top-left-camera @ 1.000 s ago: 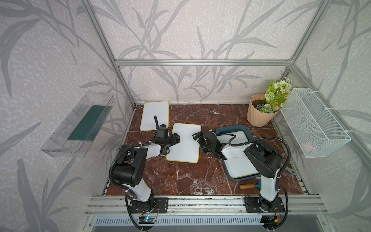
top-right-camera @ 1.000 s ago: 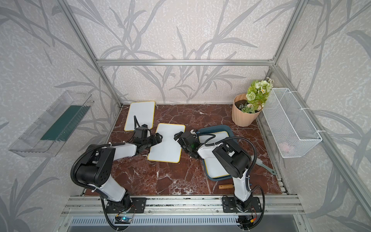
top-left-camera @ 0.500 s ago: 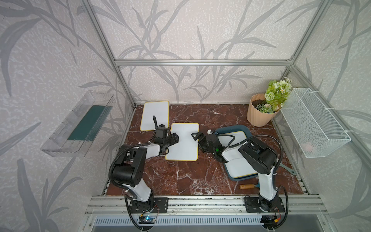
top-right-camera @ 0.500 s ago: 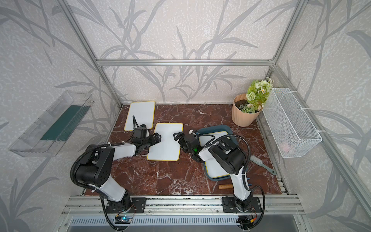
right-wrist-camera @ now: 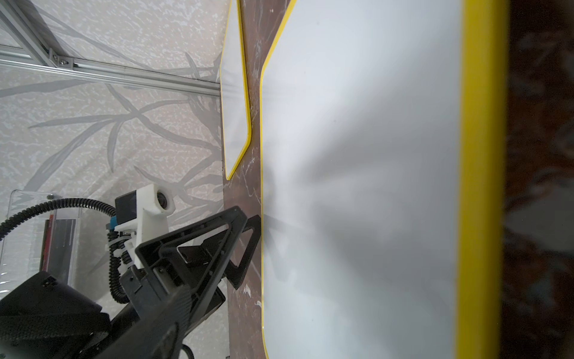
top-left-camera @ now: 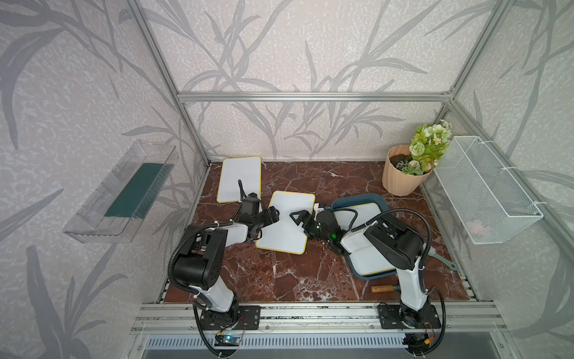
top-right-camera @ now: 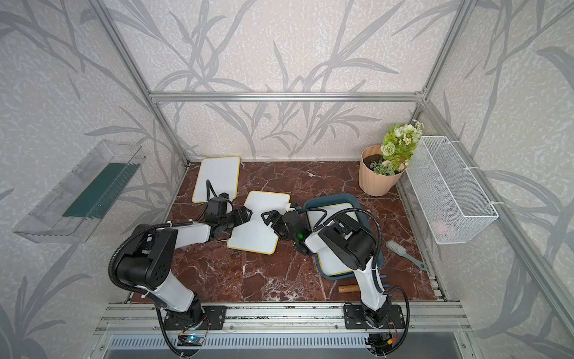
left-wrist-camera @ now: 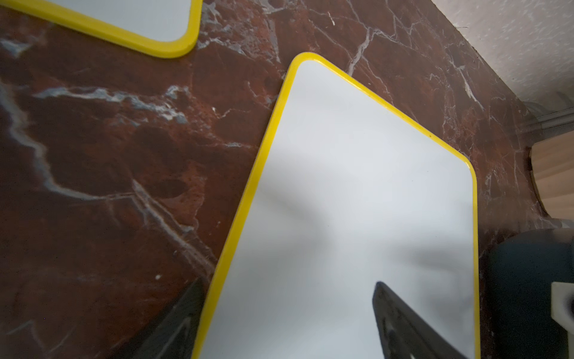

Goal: Put the whiteboard into the storage box
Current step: Pick up the whiteboard at the center of the board.

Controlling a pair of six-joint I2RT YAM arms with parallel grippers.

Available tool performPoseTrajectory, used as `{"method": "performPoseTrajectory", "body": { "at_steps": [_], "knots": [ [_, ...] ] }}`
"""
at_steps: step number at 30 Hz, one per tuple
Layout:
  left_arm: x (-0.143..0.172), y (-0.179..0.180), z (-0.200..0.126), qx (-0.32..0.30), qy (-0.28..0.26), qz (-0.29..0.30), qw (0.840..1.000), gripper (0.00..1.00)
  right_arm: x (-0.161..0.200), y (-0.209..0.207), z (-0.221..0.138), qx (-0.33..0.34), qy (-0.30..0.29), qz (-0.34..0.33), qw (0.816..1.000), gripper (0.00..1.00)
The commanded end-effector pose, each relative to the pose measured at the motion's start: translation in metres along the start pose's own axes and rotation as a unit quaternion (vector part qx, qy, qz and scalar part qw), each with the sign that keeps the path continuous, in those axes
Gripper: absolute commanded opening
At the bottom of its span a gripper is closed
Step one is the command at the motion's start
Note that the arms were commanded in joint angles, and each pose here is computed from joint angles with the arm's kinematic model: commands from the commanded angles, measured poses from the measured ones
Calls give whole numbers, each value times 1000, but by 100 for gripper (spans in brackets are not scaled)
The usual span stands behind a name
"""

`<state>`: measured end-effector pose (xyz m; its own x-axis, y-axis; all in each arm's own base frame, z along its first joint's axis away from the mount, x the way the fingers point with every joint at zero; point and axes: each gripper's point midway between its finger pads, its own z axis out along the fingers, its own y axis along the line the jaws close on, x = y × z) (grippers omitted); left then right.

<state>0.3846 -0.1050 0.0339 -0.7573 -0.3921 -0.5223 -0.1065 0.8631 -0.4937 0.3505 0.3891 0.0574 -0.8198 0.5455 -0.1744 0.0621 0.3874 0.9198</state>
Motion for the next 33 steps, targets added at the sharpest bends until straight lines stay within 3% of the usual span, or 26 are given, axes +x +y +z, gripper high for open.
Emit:
{"method": "performPoseTrajectory", "body": {
  "at_steps": [1,7,17,33],
  "knots": [
    [87,28,-4,-37,149,-53,987,86,-2,-11,-4,41,-6,-33,999,90],
    [86,30,-4,-38,148,-55,987,86,-13,17,-13,19,-31,-67,997,77],
    [87,31,-4,-39,147,-58,987,86,-20,44,-28,-3,-62,-100,993,45],
    [85,31,-5,-38,144,-58,987,86,-27,60,-42,1,-99,-130,987,20]
  ]
}}
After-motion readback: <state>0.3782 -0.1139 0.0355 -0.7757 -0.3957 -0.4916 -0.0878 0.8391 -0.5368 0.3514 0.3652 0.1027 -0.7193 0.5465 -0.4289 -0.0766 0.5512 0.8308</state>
